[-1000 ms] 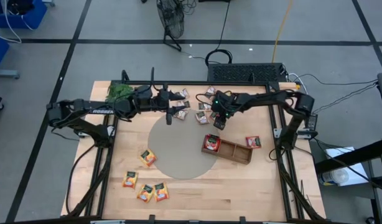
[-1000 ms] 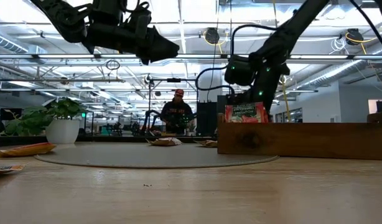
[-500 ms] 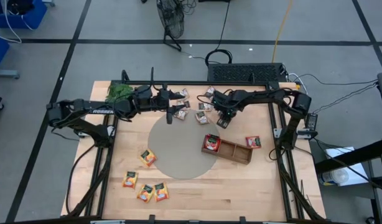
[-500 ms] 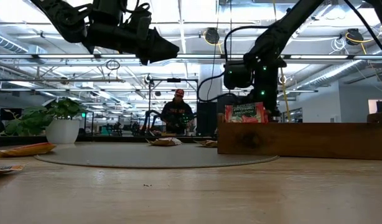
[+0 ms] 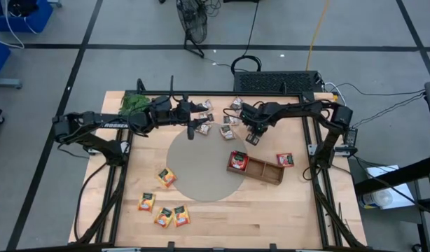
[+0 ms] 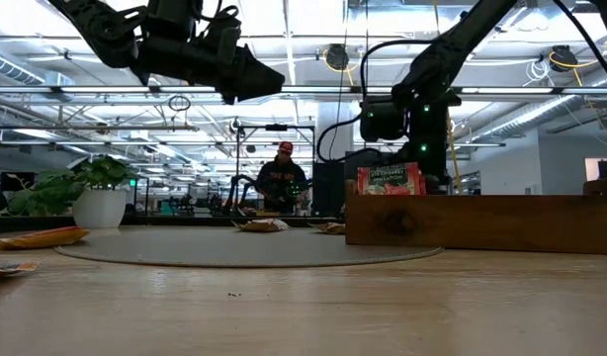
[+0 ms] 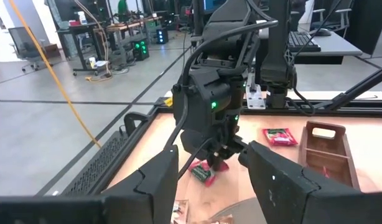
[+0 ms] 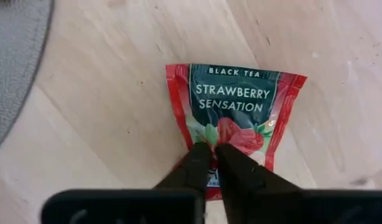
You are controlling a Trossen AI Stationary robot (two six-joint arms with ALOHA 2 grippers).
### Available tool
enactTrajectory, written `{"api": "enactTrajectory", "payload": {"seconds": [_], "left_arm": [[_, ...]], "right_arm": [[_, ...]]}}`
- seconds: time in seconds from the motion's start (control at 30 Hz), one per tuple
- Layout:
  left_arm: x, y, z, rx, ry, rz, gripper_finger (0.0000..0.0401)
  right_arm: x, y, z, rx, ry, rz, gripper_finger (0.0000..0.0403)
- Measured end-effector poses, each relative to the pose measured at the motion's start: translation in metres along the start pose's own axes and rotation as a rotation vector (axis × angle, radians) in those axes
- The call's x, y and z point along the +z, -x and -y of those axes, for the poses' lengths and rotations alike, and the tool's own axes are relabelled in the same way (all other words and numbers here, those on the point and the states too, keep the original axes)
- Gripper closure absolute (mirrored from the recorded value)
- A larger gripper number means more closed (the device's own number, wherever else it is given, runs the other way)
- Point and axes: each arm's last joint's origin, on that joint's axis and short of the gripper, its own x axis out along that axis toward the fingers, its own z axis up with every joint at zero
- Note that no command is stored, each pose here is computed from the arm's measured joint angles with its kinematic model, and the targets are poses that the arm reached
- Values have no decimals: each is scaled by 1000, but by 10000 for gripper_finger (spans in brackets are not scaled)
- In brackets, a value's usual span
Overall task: Pick & Place Tea
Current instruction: Put the red tea bag into the left section of the wooden organizer
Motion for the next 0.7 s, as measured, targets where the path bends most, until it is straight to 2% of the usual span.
{"api": "enactTrajectory", "payload": {"seconds": [0.13, 0.2, 0.3, 0.37, 0.47, 0.63, 0.7], "left_arm": [[-2, 0, 0, -2, 4, -18, 210], [-2, 0, 0, -2, 10, -21, 210], [-3, 0, 0, -3, 22, -26, 210], [-2, 0, 0, -2, 35, -25, 210], [-2, 0, 0, 5, 88, -22, 210], [-3, -4, 2, 16, 234, -7, 210], [-5, -8, 6, 0, 304, 1, 210]], "right_arm": [[-2, 7, -6, -98, 45, 42, 398], [-1, 21, -12, -145, 64, 126, 399], [-15, 46, -19, -144, 80, 188, 401], [-15, 71, -26, -123, 55, 347, 402], [-30, 100, -39, -98, 75, 515, 402], [-44, 129, -65, -186, 116, 880, 402], [-47, 128, -74, -220, 145, 950, 402]]}}
